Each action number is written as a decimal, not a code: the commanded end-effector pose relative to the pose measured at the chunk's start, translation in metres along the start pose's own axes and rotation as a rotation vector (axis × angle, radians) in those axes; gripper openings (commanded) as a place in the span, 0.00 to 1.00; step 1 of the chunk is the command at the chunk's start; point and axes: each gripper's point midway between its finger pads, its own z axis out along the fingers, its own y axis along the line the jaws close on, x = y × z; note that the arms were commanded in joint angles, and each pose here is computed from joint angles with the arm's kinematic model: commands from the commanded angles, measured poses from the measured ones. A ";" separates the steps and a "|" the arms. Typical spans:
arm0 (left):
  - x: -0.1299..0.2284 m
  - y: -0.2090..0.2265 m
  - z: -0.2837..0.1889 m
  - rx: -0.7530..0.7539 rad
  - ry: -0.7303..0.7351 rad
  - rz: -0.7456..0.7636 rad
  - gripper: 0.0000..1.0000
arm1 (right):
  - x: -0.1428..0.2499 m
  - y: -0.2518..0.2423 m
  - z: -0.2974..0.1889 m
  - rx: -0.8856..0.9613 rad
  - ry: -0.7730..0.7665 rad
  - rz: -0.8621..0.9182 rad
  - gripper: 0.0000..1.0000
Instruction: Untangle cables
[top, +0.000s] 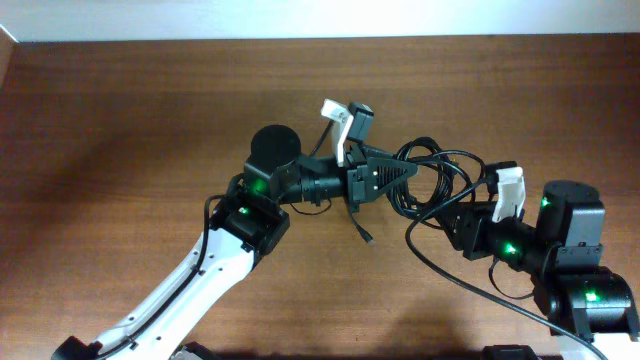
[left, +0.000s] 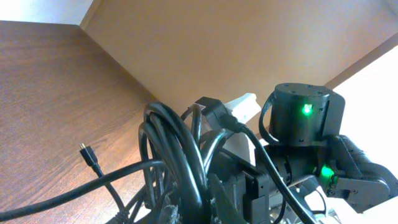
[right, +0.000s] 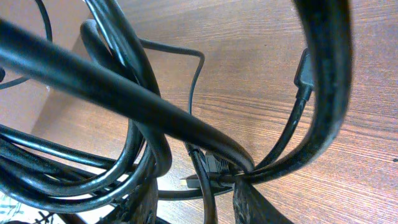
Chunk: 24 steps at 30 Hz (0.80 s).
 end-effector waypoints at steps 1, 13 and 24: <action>-0.011 -0.012 -0.004 0.000 -0.023 0.079 0.00 | -0.003 0.000 0.000 0.001 -0.010 0.028 0.38; 0.010 -0.009 -0.005 0.009 0.065 0.035 0.00 | -0.012 0.003 -0.001 -0.012 -0.044 0.003 0.38; 0.005 -0.027 -0.006 0.094 0.060 0.099 0.00 | -0.013 -0.013 -0.001 0.074 -0.056 0.033 0.38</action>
